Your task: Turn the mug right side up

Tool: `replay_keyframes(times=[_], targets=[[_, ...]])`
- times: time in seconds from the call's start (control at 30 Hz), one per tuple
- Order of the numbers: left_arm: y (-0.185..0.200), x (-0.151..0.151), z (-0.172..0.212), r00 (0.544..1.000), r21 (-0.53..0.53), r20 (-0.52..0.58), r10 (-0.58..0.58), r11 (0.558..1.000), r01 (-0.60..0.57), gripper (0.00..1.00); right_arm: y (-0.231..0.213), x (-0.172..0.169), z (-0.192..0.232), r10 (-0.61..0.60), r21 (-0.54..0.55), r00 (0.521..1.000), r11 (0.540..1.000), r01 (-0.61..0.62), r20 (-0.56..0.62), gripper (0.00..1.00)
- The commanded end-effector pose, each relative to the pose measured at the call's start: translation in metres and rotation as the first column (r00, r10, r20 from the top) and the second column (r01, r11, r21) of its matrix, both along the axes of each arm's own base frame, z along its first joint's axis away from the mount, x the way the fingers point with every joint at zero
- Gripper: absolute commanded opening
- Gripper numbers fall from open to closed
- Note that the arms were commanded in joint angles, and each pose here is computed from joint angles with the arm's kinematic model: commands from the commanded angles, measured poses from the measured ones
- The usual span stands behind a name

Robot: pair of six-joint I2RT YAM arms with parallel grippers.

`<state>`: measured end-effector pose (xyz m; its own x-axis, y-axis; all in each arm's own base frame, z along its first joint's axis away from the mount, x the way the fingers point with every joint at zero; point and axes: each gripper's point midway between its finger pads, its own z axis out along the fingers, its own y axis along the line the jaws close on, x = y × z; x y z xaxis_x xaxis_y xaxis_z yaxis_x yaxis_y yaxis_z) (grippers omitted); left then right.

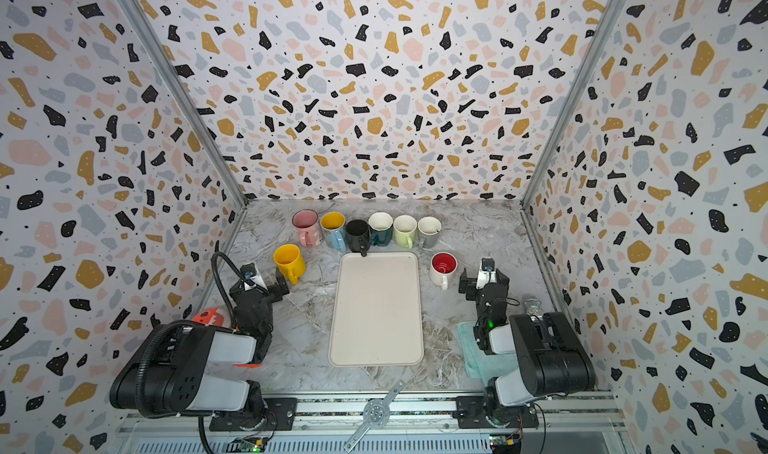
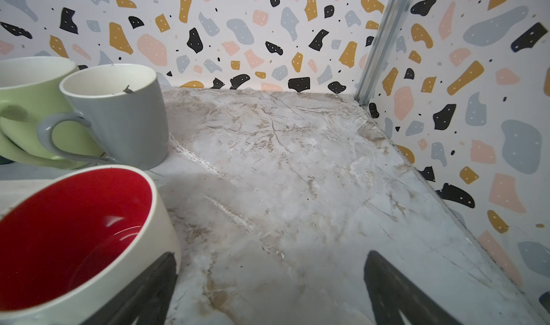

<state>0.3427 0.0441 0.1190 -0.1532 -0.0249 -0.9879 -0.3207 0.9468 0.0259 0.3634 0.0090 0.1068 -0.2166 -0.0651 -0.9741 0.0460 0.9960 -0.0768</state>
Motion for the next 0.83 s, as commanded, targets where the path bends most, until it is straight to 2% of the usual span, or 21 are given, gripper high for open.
replay_keyframes(times=[0.0,0.8], targets=[[0.0002,0.0052,0.0167,0.998,0.007,0.055,-0.005,1.000,0.005,1.00,0.0017,0.0071,0.0190,0.009,0.004,0.998,1.000,-0.010,0.062,0.99],[-0.0013,0.0061,0.0156,0.999,0.011,0.047,-0.015,1.000,0.014,1.00,0.0043,0.0067,0.0188,0.025,0.000,0.997,1.000,-0.025,0.068,0.99]])
